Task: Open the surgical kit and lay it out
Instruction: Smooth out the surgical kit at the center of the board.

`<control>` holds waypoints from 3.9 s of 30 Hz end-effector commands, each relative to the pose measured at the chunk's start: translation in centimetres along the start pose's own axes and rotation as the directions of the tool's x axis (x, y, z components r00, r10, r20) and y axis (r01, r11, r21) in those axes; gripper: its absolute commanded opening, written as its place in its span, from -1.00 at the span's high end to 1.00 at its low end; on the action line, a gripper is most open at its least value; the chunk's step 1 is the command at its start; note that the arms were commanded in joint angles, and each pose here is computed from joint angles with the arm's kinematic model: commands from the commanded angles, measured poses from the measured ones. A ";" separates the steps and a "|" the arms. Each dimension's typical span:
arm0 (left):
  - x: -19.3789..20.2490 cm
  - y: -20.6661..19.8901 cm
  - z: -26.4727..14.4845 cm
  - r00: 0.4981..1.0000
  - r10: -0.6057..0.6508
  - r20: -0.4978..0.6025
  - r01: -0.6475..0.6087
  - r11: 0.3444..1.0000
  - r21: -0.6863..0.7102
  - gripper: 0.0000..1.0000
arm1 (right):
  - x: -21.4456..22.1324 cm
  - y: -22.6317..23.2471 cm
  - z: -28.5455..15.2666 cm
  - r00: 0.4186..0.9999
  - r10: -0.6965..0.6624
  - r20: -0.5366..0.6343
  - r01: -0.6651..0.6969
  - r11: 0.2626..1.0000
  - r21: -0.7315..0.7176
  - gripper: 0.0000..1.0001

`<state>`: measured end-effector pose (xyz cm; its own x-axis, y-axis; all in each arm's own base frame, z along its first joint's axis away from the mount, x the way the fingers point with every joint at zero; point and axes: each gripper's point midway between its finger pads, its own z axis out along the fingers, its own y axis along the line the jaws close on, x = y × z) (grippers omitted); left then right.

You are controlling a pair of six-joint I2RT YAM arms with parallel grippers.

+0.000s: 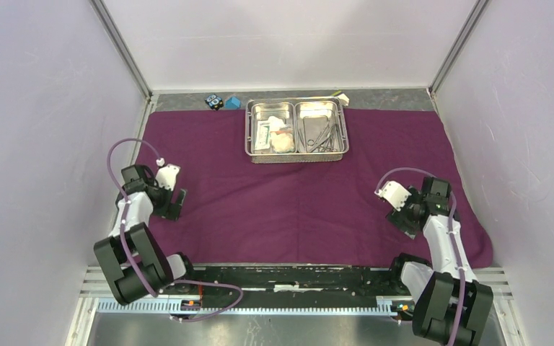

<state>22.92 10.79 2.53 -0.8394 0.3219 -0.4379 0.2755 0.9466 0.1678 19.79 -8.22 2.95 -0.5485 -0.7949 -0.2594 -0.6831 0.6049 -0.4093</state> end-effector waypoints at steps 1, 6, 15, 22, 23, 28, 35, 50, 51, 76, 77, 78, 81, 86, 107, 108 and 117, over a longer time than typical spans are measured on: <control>-2.1 -1.5 -3.0 0.994 0.044 0.098 -0.051 0.996 0.070 -1.00 | -4.5 0.1 -3.1 0.984 0.047 0.173 -0.024 0.991 -0.132 -0.61; -6.6 -5.2 -6.6 0.959 0.056 0.278 -0.116 0.971 0.207 -1.00 | -12.5 0.2 -4.4 0.909 0.070 0.411 0.028 0.973 -0.227 -0.61; -9.4 -13.7 -7.2 0.900 0.249 0.357 -0.377 0.856 0.353 -1.00 | -21.1 8.3 -2.1 0.823 -0.182 0.538 0.342 0.915 -0.213 -0.58; -9.3 -19.1 -5.4 0.809 0.452 0.375 -0.577 0.733 0.361 -0.94 | -21.3 14.0 -0.8 0.768 -0.340 0.542 0.523 0.821 -0.227 -0.54; -9.1 -19.6 -5.3 0.793 0.475 0.381 -0.601 0.714 0.360 -0.92 | -20.8 14.6 -0.6 0.764 -0.356 0.538 0.541 0.808 -0.233 -0.54; -8.0 -21.6 -5.0 0.691 0.566 0.450 -0.719 0.603 0.345 -0.85 | -17.1 16.7 0.4 0.749 -0.455 0.482 0.619 0.740 -0.264 -0.53; -8.1 -23.6 -5.5 0.563 0.628 0.537 -0.824 0.472 0.313 -0.85 | -12.5 18.0 0.4 0.697 -0.586 0.413 0.714 0.622 -0.321 -0.50; -21.7 -17.9 -0.7 0.827 0.389 0.406 -0.483 0.861 0.159 -0.89 | -9.6 20.0 -2.3 0.548 -0.726 0.414 0.833 0.430 -0.349 -0.45; -22.9 -16.5 0.0 0.855 0.339 0.392 -0.424 0.893 0.153 -0.88 | -9.7 20.1 -2.5 0.538 -0.729 0.423 0.840 0.424 -0.339 -0.45; -29.2 -8.1 8.5 0.954 0.111 0.278 -0.144 0.984 0.101 -0.91 | -34.2 29.8 -6.4 0.447 -0.479 0.755 0.821 0.556 -0.133 -0.44; -29.1 -8.1 8.6 0.955 0.115 0.274 -0.147 0.984 0.101 -0.91 | -33.6 30.2 -6.1 0.446 -0.482 0.754 0.828 0.542 -0.144 -0.44; -28.9 -8.1 8.8 0.955 0.120 0.270 -0.152 0.983 0.104 -0.91 | -33.0 30.5 -5.9 0.447 -0.485 0.752 0.834 0.531 -0.154 -0.43; -28.5 -8.1 9.3 0.956 0.141 0.255 -0.171 0.980 0.098 -0.91 | -31.1 31.6 -5.7 0.438 -0.496 0.750 0.857 0.482 -0.182 -0.43; -28.0 -7.8 9.9 0.961 0.159 0.225 -0.181 0.980 0.083 -0.91 | -28.4 33.4 -5.8 0.415 -0.515 0.750 0.889 0.406 -0.214 -0.41; -26.4 -6.8 8.6 0.949 0.257 0.183 -0.266 0.964 0.026 -0.91 | -19.7 35.5 -5.1 0.383 -0.547 0.745 0.922 0.173 -0.347 -0.15; -26.4 -6.8 8.5 0.948 0.261 0.185 -0.269 0.963 0.024 -0.92 | -20.5 35.2 -5.4 0.376 -0.548 0.747 0.926 0.195 -0.323 -0.15; -29.7 -6.3 6.0 0.925 0.227 0.306 -0.237 0.971 -0.003 -0.98 | -32.1 30.4 -10.7 0.355 -0.458 0.815 0.877 0.465 -0.121 -0.27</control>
<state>46.95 -4.23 4.57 -0.6635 0.5191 -0.5389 0.4851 0.8468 0.2183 8.70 33.57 3.17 0.5418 -0.6250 -0.5620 -0.8284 -0.5103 -0.2312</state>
